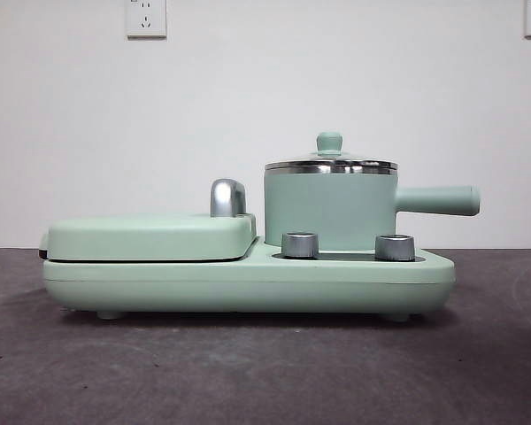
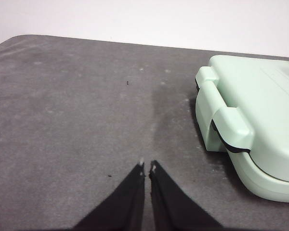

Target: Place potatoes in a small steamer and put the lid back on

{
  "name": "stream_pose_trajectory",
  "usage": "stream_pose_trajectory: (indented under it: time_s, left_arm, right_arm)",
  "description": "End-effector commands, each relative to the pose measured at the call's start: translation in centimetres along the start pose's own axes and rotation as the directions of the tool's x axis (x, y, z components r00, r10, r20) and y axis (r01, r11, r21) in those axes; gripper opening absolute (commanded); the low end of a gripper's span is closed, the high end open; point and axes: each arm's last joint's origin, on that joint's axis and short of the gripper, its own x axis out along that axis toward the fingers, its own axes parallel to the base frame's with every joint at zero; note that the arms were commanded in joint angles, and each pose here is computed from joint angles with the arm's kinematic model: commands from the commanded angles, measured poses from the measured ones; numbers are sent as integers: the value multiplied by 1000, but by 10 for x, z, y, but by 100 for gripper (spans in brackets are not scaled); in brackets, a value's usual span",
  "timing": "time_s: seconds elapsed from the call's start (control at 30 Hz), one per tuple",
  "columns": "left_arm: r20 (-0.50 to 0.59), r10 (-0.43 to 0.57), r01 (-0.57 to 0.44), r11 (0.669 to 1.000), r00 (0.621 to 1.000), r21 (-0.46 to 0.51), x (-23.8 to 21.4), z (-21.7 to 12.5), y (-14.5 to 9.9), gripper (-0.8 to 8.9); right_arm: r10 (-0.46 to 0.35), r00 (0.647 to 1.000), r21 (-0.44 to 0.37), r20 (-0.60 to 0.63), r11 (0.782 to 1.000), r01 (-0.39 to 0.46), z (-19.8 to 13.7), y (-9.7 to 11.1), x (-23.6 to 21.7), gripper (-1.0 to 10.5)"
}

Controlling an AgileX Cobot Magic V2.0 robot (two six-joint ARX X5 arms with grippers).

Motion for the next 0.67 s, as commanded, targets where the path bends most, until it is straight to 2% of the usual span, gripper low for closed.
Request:
stream_pose_trajectory:
  time_s: [0.03,0.67]
  left_arm:
    - [-19,5,-5,1000,1000,14,2,-6,1,24]
    - [-18,5,-5,1000,1000,14,2,-6,1,24]
  right_arm:
    - [1,1000,22,-2,1000,-1,-3,0,1,17]
    - [2,997,18,73,1000,-4,-1,0,1,17]
